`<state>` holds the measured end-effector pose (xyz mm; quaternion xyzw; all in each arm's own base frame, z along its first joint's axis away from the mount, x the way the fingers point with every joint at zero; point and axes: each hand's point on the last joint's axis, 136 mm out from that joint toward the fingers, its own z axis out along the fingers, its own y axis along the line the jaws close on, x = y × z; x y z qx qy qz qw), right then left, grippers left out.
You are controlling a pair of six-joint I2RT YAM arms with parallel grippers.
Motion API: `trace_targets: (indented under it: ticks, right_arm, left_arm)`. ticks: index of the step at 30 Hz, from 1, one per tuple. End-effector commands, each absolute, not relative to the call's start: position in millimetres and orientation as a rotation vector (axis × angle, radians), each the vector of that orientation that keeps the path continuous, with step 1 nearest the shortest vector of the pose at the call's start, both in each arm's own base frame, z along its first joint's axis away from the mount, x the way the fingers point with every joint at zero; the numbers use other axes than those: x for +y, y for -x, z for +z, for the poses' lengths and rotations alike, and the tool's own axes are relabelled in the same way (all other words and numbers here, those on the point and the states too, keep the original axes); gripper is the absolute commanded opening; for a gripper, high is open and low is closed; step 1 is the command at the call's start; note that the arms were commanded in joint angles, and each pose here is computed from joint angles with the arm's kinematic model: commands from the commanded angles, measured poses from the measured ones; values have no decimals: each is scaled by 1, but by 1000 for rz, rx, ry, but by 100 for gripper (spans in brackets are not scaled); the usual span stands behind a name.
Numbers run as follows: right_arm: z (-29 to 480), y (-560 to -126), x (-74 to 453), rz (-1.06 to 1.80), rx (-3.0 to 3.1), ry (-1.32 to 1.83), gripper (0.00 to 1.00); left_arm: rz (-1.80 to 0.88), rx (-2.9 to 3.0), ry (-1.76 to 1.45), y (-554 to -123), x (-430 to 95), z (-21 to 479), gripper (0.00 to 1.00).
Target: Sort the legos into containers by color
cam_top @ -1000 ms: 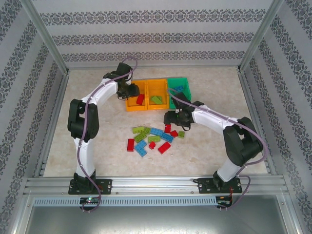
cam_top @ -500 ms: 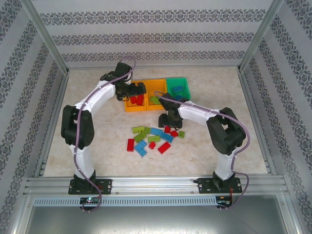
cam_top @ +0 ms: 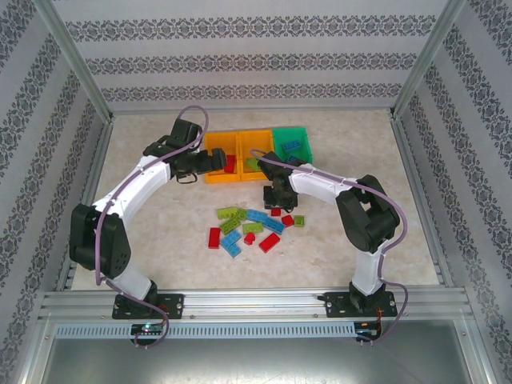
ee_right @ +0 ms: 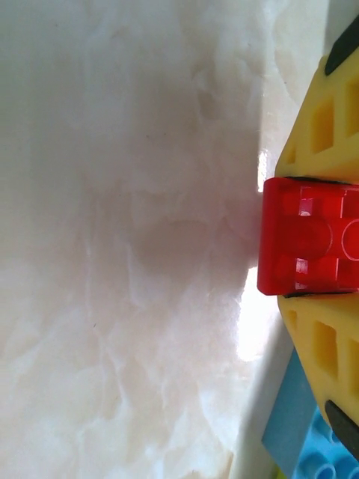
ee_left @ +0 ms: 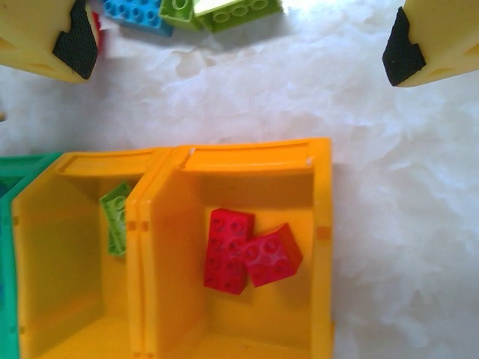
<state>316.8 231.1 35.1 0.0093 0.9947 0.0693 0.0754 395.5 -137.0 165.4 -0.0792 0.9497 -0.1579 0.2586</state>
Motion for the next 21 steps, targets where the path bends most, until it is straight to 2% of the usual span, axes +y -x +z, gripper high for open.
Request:
trace_targets:
  ticks: [1, 12, 17, 21]
  right_arm:
    - [78, -331, 251, 351, 2872, -17, 30]
    - [161, -402, 322, 956, 2590, -76, 32]
    - [175, -434, 358, 1116, 2524, -76, 33]
    - [168, -458, 374, 1163, 2517, -110, 36]
  left_arm:
    - [-343, 2560, 144, -387, -126, 163, 100]
    - [-308, 2602, 107, -344, -112, 130, 100]
    - [-319, 2638, 96, -334, -112, 118, 100]
    - [-317, 2663, 85, -327, -111, 108, 100]
